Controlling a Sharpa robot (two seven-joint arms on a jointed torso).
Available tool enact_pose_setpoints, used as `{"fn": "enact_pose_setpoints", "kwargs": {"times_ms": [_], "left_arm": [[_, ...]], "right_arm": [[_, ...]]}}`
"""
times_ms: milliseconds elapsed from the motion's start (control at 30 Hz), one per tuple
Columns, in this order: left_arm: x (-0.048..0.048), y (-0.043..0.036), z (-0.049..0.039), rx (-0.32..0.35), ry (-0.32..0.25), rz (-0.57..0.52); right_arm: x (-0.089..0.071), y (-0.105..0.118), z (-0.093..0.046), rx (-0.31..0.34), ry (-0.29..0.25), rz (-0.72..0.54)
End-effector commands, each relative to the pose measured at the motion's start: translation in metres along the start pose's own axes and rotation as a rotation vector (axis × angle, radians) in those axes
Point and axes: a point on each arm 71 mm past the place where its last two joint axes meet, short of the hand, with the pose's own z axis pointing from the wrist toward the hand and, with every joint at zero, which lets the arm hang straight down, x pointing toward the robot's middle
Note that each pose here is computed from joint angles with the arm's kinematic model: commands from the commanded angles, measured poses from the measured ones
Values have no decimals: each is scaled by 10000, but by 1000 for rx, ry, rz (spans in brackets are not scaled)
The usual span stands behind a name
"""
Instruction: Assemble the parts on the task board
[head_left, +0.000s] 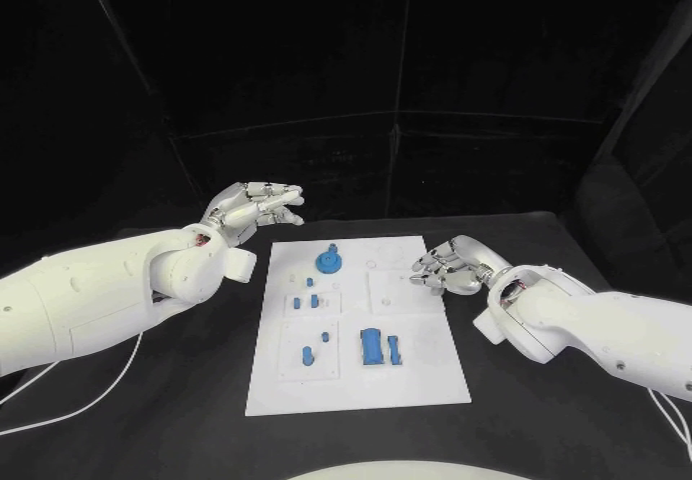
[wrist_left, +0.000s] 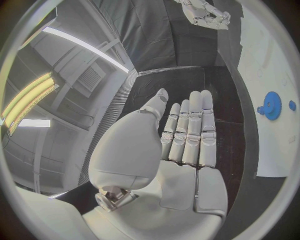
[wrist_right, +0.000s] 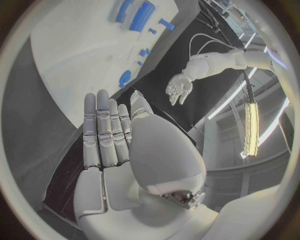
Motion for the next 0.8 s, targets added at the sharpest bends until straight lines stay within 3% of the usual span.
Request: {"fn": "enact_pose_setpoints", "kwargs": {"times_ms": [33, 267, 433, 533, 567, 800], "left_arm": [[-51, 1, 34, 37, -49, -3], [-141, 86, 141, 64, -149, 10], [-178, 153, 232, 73, -212, 23], [-183, 173, 271, 76, -230, 28], [-131, 197, 270, 39, -168, 29], [-49, 241, 221, 31, -187, 37]], "right_arm": [[-129, 29, 169, -131, -18, 328], [-364, -8, 623, -183, -118, 486], [-407, -26, 810, -195, -150, 526], [-400, -14, 871, -203, -154, 537], [-394, -61, 855, -141, -167, 448], [-334, -23, 788, -143, -192, 485]]}}
